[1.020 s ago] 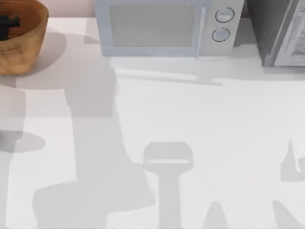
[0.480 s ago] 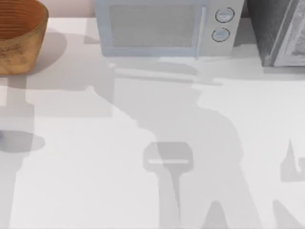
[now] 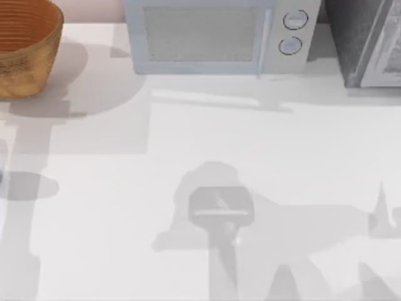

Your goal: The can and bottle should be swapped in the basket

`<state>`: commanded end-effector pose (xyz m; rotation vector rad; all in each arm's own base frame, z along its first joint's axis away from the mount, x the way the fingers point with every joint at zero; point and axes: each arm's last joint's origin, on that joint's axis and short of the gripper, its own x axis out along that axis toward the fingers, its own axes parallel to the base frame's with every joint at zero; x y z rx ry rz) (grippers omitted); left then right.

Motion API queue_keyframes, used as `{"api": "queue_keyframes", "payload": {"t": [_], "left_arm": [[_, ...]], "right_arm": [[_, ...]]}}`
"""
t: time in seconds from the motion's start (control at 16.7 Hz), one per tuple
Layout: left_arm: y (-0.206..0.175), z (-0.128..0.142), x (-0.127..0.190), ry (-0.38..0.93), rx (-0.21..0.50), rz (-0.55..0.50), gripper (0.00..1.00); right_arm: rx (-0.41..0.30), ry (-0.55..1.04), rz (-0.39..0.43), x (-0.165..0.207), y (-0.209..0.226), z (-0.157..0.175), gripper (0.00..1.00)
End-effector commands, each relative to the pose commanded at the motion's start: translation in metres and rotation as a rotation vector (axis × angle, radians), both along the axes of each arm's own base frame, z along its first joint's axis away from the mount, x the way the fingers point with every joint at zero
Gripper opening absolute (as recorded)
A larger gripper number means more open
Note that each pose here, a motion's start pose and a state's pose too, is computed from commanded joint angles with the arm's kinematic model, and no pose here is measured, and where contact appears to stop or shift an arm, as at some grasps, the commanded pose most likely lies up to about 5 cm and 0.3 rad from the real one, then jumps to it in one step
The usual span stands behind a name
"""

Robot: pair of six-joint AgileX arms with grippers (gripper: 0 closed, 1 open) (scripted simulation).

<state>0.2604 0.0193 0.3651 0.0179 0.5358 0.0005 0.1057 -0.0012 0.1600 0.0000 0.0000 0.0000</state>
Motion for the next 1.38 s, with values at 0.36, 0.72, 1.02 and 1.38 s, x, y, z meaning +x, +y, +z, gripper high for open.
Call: {"api": "queue_keyframes", "payload": {"t": [0.36, 0.72, 1.02, 1.38], "left_arm": [[-0.016, -0.08, -0.116, -0.28, 0.004, -0.007, 0.0], [-0.02, -0.176, -0.153, -0.472, -0.011, -0.003, 0.0], [-0.02, -0.205, -0.155, -0.536, -0.018, -0.001, 0.0], [-0.02, -0.206, -0.154, -0.529, -0.015, 0.001, 0.0]], "right_arm": [[0.0, 0.0, 0.0, 0.0, 0.0, 0.0, 1.0], [0.0, 0.0, 0.0, 0.0, 0.0, 0.0, 1.0], [0.0, 0.0, 0.0, 0.0, 0.0, 0.0, 1.0], [0.0, 0.0, 0.0, 0.0, 0.0, 0.0, 1.0]]}}
